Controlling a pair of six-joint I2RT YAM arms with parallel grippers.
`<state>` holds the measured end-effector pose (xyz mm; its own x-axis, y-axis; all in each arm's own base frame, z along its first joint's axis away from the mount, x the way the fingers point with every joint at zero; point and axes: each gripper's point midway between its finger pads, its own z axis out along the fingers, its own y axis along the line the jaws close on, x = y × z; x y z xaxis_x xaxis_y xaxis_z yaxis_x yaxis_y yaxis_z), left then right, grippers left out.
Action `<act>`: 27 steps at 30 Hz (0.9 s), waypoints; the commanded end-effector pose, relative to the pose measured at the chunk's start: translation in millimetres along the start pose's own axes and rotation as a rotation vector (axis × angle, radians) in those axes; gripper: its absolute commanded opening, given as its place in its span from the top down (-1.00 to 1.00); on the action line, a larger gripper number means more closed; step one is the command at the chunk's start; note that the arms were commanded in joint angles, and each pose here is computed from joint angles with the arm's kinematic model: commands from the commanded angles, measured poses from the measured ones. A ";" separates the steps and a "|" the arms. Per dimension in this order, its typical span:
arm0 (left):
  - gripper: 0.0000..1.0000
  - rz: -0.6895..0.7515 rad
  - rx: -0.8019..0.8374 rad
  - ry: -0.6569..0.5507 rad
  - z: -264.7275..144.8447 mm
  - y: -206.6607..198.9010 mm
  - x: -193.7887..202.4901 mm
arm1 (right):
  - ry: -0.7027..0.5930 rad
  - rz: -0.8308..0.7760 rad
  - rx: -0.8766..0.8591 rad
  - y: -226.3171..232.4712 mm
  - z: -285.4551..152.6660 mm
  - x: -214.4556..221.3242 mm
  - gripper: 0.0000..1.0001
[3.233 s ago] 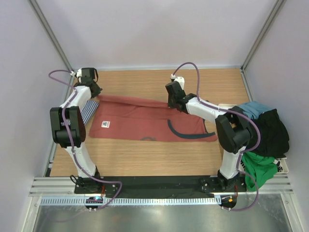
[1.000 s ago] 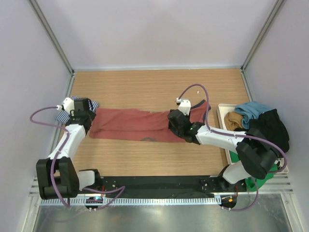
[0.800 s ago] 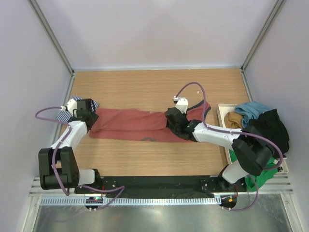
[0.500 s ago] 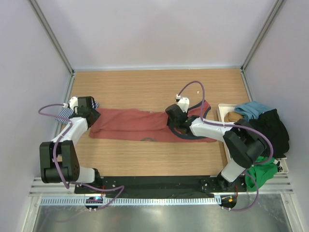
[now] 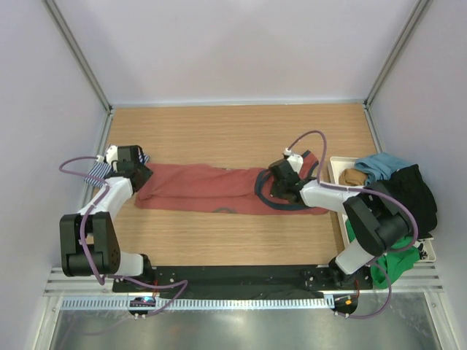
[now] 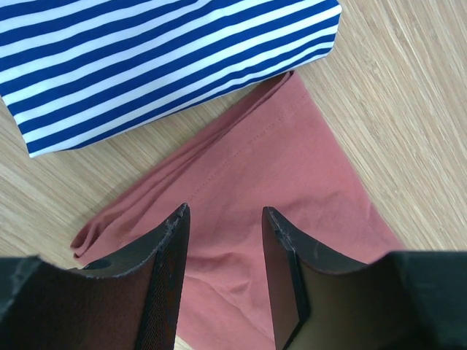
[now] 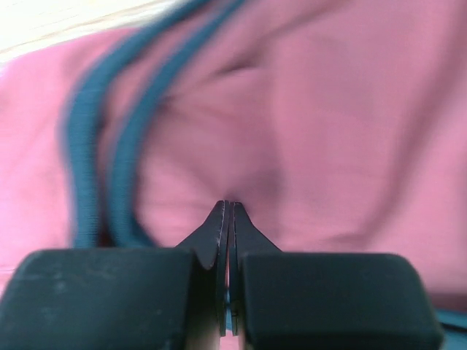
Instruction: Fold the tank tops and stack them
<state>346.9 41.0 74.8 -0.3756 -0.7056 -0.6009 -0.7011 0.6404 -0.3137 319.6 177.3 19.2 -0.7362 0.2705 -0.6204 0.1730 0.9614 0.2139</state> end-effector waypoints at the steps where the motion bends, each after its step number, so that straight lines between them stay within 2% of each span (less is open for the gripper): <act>1: 0.10 -0.007 0.059 -0.038 -9.2 -14.3 -13.0 | 0.037 0.019 0.048 -37.9 -9.9 5.0 0.98; 6: 0.10 0.003 0.070 -0.029 -12.9 -15.5 -4.2 | 0.027 0.077 0.103 -75.6 -15.7 -8.6 0.97; 7: 0.10 0.006 0.071 -0.025 -13.4 -15.1 -2.1 | 0.024 0.072 0.093 -74.1 -17.1 -10.6 0.91; 8: 0.09 0.012 0.067 -0.019 -13.8 -14.0 0.6 | 0.020 0.060 0.075 -71.5 -18.6 -13.0 0.75; 9: 0.10 0.012 0.070 -0.023 -16.0 -13.9 0.2 | 0.017 0.059 0.029 -62.9 -23.1 -16.1 0.43; 10: 0.10 0.016 0.064 -0.018 -16.7 -10.9 2.0 | 0.016 0.056 0.001 -57.1 -24.9 -17.8 0.30; 12: 0.10 0.027 0.062 -0.024 -19.7 -9.2 1.1 | 0.016 0.050 -0.044 -45.6 -30.1 -21.8 0.18; 21: 0.09 0.028 0.084 -0.038 -36.6 -7.7 -3.2 | 0.021 -0.138 -0.089 3.4 -52.9 -2.8 0.05; 24: 0.09 0.030 0.094 -0.023 -37.2 -8.3 1.1 | 0.045 -0.160 -0.091 10.0 -48.3 5.8 0.18; 27: 0.09 0.029 0.103 -0.014 -39.1 -8.6 3.2 | 0.089 -0.162 -0.092 10.2 -42.8 18.5 0.19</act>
<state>331.9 25.6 100.6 -0.3774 -0.6862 -0.6218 -0.6417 0.6779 -0.3587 277.9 188.9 45.3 -0.7979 0.1127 -0.5922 -0.0148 0.9784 0.2062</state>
